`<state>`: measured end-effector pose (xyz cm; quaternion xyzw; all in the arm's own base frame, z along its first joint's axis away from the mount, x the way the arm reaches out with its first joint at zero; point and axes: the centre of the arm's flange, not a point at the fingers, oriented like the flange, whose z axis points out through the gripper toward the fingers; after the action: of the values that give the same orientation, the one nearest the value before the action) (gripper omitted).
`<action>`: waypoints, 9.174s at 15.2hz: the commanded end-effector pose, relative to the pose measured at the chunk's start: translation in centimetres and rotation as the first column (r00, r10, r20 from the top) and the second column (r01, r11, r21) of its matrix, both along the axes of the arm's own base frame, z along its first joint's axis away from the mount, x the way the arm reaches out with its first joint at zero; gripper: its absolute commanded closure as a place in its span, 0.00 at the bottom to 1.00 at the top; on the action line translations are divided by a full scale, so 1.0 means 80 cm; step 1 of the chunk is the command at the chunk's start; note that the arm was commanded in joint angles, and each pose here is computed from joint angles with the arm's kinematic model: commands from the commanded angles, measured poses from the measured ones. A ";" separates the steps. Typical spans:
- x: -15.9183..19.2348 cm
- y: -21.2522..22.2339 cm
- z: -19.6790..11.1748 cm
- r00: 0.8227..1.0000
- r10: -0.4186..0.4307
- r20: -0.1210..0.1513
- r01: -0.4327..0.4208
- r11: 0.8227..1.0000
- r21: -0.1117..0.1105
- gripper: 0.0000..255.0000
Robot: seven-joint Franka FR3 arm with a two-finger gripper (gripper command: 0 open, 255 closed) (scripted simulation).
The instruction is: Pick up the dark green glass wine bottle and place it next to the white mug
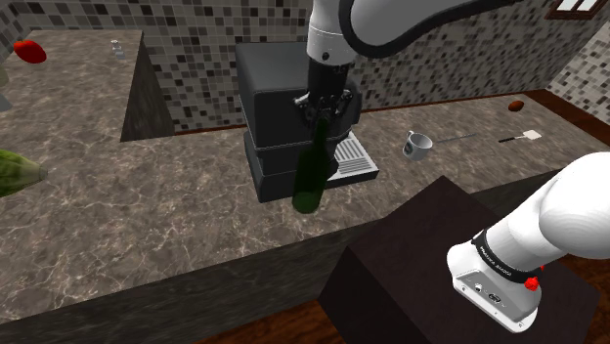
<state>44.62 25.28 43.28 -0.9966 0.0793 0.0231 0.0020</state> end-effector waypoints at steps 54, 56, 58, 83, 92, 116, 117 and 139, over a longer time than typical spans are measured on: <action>-0.001 0.000 0.363 1.000 0.000 0.000 0.000 1.000 0.000 1.00; -0.001 0.000 0.376 1.000 0.000 0.000 0.000 1.000 0.000 1.00; -0.001 0.000 0.389 1.000 0.000 0.000 0.000 1.000 0.000 1.00; -0.007 -0.392 0.261 1.000 0.000 0.000 0.000 1.000 0.000 1.00; -0.010 -0.533 0.215 1.000 0.000 0.000 0.000 1.000 0.000 1.00; -0.016 -0.910 0.092 1.000 0.000 0.000 0.000 1.000 0.000 1.00; -0.017 -0.925 0.087 1.000 0.000 0.000 0.000 1.000 0.000 1.00; -0.017 -0.935 -0.055 1.000 0.000 0.000 0.000 1.000 0.000 1.00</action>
<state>43.21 -49.44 39.36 -0.9966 0.0792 0.0235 0.0023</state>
